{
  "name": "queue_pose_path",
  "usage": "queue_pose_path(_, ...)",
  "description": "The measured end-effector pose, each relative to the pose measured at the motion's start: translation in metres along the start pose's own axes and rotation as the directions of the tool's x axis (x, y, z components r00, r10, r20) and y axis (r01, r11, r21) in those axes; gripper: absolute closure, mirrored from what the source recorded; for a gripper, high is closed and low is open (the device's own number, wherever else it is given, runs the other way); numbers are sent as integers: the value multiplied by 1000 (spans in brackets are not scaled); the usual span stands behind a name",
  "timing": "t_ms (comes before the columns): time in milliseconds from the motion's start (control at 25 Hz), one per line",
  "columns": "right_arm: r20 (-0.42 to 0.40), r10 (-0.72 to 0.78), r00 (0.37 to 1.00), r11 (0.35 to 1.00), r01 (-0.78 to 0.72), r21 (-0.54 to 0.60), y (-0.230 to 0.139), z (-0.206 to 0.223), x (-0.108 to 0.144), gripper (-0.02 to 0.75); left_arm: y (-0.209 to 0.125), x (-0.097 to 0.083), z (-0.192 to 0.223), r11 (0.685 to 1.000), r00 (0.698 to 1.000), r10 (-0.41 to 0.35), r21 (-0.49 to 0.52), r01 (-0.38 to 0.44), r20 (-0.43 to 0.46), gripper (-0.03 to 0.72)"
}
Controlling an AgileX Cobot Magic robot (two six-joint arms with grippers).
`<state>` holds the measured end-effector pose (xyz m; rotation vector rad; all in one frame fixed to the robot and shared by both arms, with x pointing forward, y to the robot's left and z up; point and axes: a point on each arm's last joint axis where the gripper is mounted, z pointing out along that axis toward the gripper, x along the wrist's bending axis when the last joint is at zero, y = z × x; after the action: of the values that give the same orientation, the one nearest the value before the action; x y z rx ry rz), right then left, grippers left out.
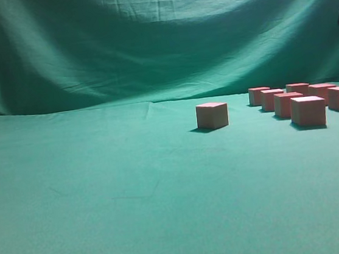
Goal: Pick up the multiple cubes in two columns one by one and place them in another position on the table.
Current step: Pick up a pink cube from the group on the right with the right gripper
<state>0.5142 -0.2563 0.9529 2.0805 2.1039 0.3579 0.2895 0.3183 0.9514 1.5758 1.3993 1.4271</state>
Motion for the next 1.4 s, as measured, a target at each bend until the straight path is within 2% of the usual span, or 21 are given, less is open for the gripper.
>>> queue_pose_path(160,2,0,1000,1000,0,9,1,10,0,179,0,0,0,1000,1000,0,0,0,0,688)
queue_pose_path(480,7,2,1000,999,-2,50,0,23,0,472,0,0,0,1000,1000,0,0,0,0,688)
queue_pose_path(720,7,-1,1000,998,0,57,-2,18,0,463,0,0,0,1000,1000,0,0,0,0,688)
queue_pose_path(1080,-8,-6,1000,1000,6,-23,-7,-31,0,463,0,0,0,1000,1000,0,0,0,0,688)
queue_pose_path(1240,-17,-63,998,997,62,-44,-1,-60,3,463,0,0,0,1000,1000,0,0,0,0,688)
queue_pose_path(1400,-33,-186,982,981,184,-59,16,-92,22,463,0,0,0,1000,1000,0,0,0,0,688)
